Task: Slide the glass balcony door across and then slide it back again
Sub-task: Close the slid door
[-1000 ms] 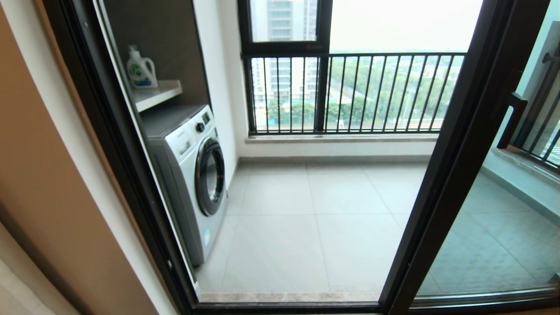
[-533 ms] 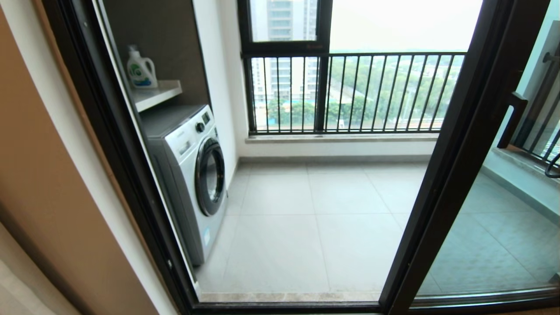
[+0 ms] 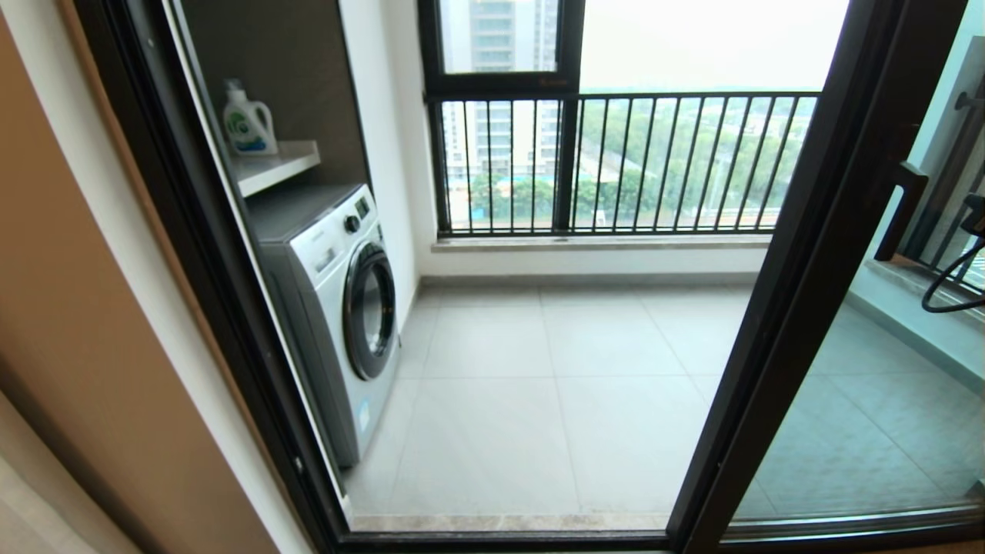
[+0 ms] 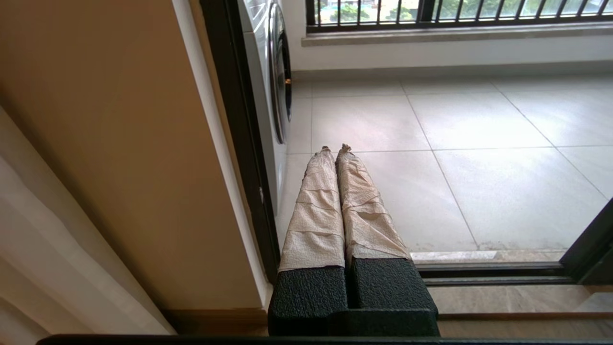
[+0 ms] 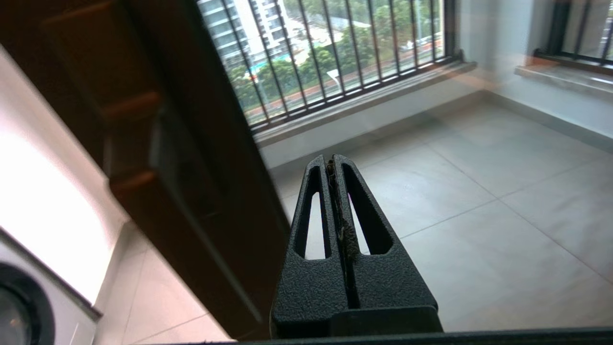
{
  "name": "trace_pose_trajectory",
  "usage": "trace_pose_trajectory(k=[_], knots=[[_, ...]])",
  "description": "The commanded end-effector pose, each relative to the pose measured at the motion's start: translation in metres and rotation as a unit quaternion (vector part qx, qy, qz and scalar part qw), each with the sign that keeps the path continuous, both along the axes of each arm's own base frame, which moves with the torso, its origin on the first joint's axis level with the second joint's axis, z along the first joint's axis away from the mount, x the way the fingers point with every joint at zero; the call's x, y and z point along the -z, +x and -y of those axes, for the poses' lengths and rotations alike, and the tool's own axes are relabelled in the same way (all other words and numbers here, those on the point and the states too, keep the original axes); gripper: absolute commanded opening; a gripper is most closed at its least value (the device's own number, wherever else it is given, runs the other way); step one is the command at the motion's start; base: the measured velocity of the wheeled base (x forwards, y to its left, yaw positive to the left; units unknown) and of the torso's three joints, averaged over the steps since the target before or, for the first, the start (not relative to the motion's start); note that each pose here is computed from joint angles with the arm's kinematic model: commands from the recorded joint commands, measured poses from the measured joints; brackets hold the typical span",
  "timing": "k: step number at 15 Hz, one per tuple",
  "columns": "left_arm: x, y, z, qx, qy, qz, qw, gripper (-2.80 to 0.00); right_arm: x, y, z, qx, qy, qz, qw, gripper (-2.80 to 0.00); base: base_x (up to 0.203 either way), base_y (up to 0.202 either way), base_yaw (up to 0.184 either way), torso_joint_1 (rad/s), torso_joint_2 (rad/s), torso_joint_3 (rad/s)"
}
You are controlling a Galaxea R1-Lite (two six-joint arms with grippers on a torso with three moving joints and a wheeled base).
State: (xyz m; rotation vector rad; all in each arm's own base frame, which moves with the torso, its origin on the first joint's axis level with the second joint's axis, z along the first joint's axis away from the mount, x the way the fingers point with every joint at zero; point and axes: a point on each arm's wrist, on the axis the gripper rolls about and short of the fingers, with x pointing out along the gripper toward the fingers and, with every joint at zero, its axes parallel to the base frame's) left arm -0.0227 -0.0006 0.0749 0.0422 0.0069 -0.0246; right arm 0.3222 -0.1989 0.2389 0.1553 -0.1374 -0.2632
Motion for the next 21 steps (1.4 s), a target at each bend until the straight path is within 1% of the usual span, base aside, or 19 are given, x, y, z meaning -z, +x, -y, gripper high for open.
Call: trace_pose_trajectory(k=[1,4,16,21], knots=[[0.000,0.000,0.000,0.000,0.000,-0.001,1.0000,-2.80,0.002,0.008,-0.010,-0.017,-0.001,0.000,1.000,-2.80,0.000,0.000,0.000,0.000,0.00,0.000],[0.000,0.000,0.000,0.000,0.000,-0.001,1.0000,-2.80,-0.002,0.012,-0.020,-0.028,-0.012,0.021,0.999,-2.80,0.000,0.000,0.000,0.000,0.00,0.000],[0.000,0.000,0.000,0.000,0.000,-0.001,1.0000,-2.80,0.003,0.021,-0.040,-0.057,-0.006,0.014,0.998,-2.80,0.000,0.000,0.000,0.000,0.00,0.000],[0.000,0.000,0.000,-0.001,0.000,-0.001,1.0000,-2.80,0.003,0.027,-0.058,-0.078,-0.006,0.014,0.997,-2.80,0.000,0.000,0.000,0.000,0.00,0.000]])
